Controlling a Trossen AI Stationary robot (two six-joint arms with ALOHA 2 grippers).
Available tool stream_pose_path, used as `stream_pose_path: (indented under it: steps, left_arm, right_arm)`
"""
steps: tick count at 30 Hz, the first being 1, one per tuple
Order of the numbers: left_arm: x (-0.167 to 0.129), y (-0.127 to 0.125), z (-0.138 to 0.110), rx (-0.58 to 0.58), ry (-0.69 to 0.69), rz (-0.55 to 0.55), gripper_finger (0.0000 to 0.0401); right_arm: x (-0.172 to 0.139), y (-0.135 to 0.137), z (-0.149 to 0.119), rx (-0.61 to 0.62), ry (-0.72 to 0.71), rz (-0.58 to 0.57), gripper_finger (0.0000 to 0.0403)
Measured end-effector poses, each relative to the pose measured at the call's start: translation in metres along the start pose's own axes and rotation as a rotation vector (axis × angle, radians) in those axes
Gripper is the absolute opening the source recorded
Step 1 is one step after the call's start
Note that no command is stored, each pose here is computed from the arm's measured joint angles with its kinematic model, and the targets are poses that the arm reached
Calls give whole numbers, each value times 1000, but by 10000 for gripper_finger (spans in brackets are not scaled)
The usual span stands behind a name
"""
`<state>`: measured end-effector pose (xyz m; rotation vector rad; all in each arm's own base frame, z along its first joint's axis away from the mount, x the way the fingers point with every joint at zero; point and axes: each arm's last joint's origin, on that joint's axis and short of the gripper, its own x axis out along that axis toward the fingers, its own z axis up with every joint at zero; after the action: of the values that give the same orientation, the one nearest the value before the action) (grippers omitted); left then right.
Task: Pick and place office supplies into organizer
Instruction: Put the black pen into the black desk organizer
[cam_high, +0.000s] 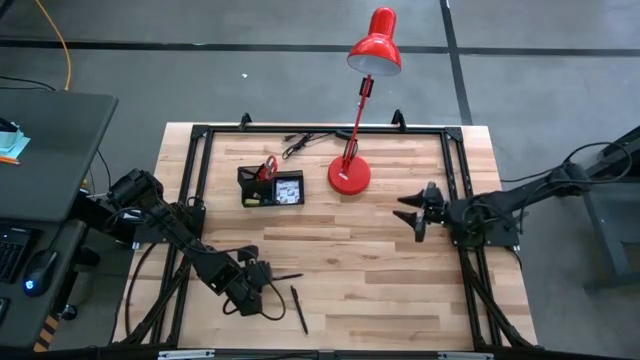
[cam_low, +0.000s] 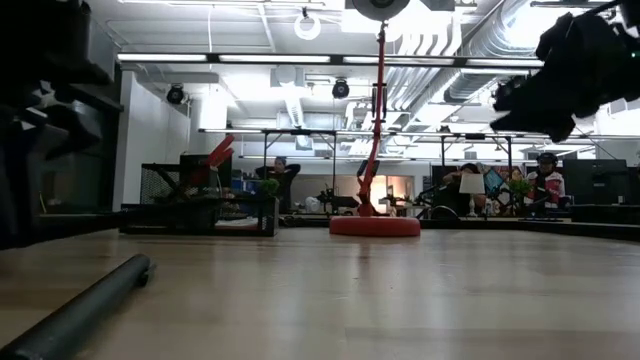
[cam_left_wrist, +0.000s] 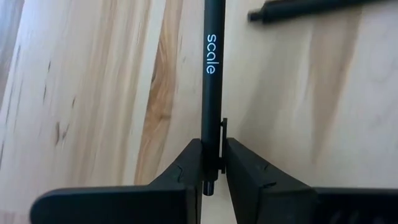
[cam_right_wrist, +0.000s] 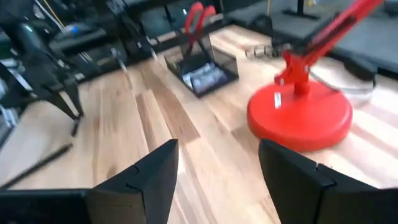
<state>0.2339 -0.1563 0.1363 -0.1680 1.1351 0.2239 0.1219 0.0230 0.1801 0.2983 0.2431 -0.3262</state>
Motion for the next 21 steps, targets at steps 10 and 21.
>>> stream_pose_path:
  steps: [10, 21]
  left_arm:
    - [-1, -7, 10, -16, -140, -37, 36]
    - [-4, -13, 22, -21, -304, -39, 37]
  right_arm:
    - [19, 19, -7, -10, 105, 231, 216]
    - [56, 43, -24, -81, 73, 365, 216]
